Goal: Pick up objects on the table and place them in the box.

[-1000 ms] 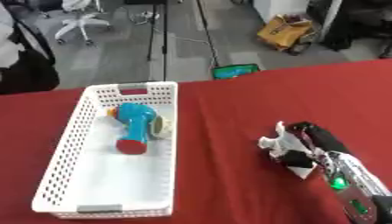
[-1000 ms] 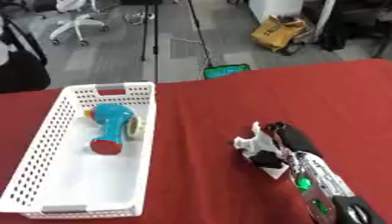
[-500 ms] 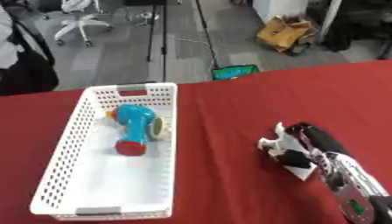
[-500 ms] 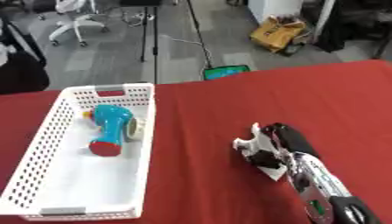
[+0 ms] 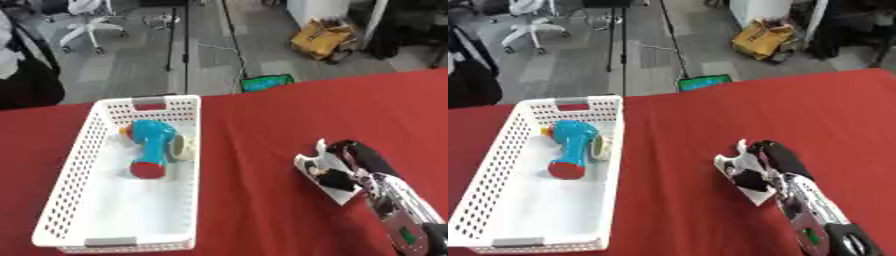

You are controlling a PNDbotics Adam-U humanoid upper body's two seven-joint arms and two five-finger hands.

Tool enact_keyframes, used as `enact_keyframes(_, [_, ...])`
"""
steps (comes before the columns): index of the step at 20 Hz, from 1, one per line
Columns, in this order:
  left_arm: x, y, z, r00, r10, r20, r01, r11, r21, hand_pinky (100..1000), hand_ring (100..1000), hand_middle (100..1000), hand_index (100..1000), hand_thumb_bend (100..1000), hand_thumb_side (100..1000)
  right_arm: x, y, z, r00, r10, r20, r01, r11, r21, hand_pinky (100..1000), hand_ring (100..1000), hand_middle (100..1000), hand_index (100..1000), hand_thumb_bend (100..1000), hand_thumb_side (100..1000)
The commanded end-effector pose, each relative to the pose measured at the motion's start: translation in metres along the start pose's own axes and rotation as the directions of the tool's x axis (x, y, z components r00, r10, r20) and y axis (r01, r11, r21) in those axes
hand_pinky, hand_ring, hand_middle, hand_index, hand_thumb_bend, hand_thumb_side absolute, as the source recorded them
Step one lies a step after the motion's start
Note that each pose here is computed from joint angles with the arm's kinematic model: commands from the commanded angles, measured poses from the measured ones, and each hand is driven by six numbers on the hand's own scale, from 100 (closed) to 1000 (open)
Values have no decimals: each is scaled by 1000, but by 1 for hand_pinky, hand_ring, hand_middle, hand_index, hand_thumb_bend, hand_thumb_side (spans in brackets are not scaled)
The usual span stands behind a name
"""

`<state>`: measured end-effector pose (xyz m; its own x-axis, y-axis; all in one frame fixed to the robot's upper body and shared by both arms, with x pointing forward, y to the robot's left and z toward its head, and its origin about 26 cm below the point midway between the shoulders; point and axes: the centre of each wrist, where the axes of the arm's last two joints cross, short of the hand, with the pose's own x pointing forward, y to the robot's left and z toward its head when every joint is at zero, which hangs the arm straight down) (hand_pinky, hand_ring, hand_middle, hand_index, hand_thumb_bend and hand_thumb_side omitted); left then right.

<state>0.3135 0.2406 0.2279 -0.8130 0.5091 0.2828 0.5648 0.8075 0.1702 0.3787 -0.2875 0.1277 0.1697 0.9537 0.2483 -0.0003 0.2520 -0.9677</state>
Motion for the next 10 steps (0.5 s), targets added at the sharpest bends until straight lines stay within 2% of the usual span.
enact_keyframes(1, [4,0,-6,1000,-2,19,3,1000,-14,948,897,919,961,100,961,-1,-9,0,1000,-7,0,7,1000,-24,1000,996,812,828,332,651])
enact_keyframes(10, [3,-1,-6,1000,0,19,0,1000,-11,948,897,920,961,100,959,-1,-8,1,1000,-16,-5,16,1000,-17,1000,986,774,787,249,604])
